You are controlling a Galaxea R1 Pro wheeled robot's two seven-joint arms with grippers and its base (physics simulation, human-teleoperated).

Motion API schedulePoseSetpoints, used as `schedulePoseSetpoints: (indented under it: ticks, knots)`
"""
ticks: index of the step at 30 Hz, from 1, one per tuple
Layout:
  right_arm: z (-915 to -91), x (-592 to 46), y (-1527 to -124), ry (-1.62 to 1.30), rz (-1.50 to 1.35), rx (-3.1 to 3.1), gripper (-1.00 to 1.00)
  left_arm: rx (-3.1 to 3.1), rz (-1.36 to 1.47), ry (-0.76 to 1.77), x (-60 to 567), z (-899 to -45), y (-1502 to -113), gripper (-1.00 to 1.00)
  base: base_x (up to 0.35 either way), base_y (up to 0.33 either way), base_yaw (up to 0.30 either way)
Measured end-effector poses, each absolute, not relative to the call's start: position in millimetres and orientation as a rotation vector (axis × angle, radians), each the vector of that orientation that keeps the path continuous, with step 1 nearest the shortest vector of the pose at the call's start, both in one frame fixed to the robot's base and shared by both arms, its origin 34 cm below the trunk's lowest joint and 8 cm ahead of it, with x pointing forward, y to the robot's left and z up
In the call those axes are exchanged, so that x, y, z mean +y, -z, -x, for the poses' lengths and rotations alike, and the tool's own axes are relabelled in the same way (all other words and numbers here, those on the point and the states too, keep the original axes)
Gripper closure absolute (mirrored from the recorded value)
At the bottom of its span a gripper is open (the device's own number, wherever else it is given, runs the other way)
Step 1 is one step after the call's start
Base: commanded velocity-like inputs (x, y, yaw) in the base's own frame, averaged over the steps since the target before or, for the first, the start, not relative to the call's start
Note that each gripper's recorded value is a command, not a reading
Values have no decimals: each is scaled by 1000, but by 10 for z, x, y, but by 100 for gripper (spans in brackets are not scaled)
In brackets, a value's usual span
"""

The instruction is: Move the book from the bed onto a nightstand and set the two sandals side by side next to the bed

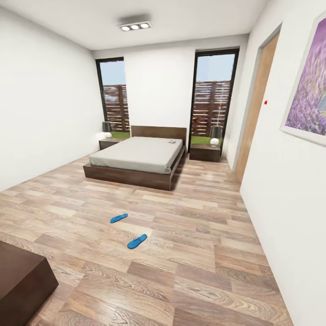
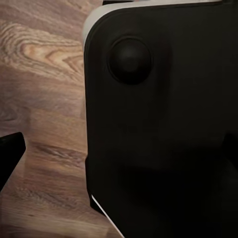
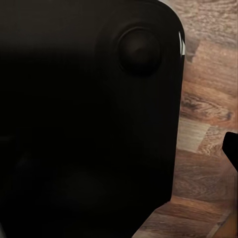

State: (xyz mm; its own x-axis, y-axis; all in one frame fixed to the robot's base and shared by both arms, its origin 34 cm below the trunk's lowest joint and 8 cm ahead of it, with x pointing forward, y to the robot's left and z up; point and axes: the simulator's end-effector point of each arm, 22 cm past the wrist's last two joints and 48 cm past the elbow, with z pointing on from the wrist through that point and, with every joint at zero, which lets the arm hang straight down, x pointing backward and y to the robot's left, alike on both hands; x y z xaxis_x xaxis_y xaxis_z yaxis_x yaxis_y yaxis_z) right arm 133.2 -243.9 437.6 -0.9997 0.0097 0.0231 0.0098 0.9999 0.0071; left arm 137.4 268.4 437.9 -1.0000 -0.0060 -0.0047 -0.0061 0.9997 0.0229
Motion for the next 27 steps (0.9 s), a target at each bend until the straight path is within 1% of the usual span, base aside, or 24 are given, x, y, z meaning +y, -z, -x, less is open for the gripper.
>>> schedulePoseSetpoints:
  ticks: [15,27]
  knots:
    - [-1331,-2453,-4376,8,15,-3119,-100,3135,14,-36,2684,-1380,-4380,-100,15,0,118]
    - [-1331,-2480,-4376,3,15,-3119,-100,3131,14,-36,2684,-1399,-4380,-100,69,0,17]
